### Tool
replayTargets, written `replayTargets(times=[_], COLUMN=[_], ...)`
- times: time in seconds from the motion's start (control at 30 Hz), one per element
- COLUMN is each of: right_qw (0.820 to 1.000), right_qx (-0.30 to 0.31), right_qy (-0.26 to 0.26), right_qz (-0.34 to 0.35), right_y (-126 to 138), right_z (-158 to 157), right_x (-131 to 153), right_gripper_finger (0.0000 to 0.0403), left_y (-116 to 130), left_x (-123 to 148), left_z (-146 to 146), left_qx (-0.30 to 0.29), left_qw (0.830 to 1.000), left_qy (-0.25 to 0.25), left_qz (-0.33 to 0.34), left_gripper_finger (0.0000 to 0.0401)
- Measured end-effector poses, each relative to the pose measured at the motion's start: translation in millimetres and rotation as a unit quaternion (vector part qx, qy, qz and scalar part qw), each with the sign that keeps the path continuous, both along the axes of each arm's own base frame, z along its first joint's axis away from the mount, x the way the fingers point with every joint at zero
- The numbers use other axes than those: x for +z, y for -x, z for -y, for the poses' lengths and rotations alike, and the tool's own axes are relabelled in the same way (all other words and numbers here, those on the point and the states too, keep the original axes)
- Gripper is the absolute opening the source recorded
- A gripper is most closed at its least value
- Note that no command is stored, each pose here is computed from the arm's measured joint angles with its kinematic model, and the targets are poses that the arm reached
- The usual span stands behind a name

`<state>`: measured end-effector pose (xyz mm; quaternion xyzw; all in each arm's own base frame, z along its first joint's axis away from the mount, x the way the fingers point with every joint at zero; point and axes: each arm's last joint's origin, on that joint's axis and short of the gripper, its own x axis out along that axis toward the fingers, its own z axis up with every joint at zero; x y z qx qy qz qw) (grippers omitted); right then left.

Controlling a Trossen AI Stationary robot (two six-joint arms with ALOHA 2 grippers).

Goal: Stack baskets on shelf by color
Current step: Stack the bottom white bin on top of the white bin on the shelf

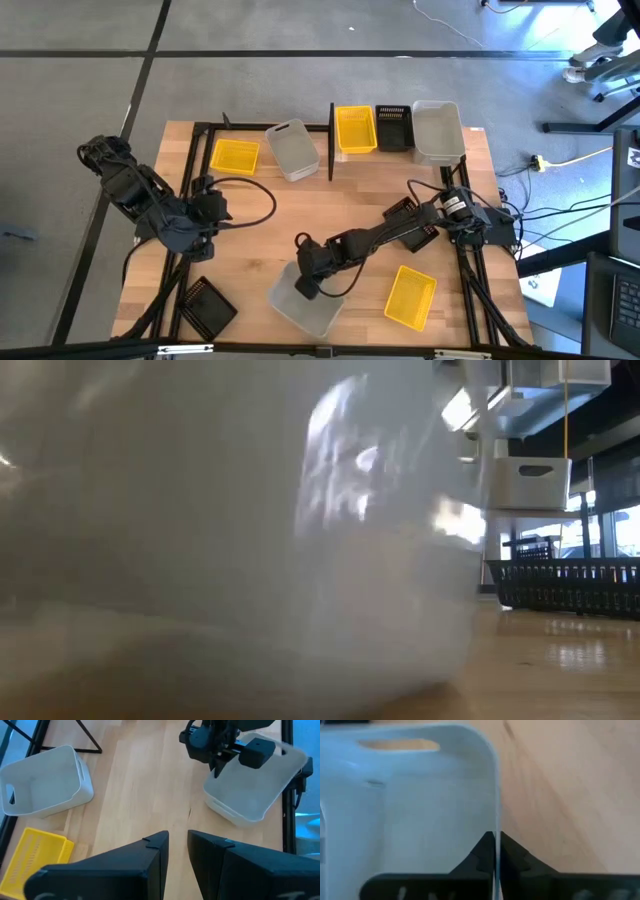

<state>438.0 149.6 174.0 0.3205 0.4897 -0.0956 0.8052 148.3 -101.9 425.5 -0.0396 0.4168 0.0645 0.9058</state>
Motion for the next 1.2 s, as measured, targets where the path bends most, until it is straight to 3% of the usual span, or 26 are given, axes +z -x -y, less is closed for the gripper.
replayTargets(times=[0.3,0.43,0.83,1.07,1.2], right_qw=[0.999,0.999,0.984,0.968,0.968], right_qx=[-0.021,-0.030,-0.067,-0.119,-0.135], right_qy=[-0.015,0.007,0.142,0.185,0.189], right_qz=[-0.035,-0.041,-0.087,-0.118,-0.092], right_y=[7,13,35,56,60], right_z=[2,3,16,27,29], right_x=[8,36,133,166,178], right_gripper_finger=[0.0002,0.0001,0.0000,0.0000,0.0000], left_y=[0,0,0,0,0], left_x=[0,0,0,0,0], left_z=[0,0,0,0,-1], left_qx=[-0.001,-0.001,0.002,0.005,0.006], left_qw=[1.000,1.000,1.000,1.000,1.000], left_qy=[-0.001,-0.001,-0.004,-0.008,-0.008], left_qz=[0.000,0.000,0.003,0.007,0.008], left_gripper_finger=[0.0063,0.0063,0.0063,0.0063,0.0063])
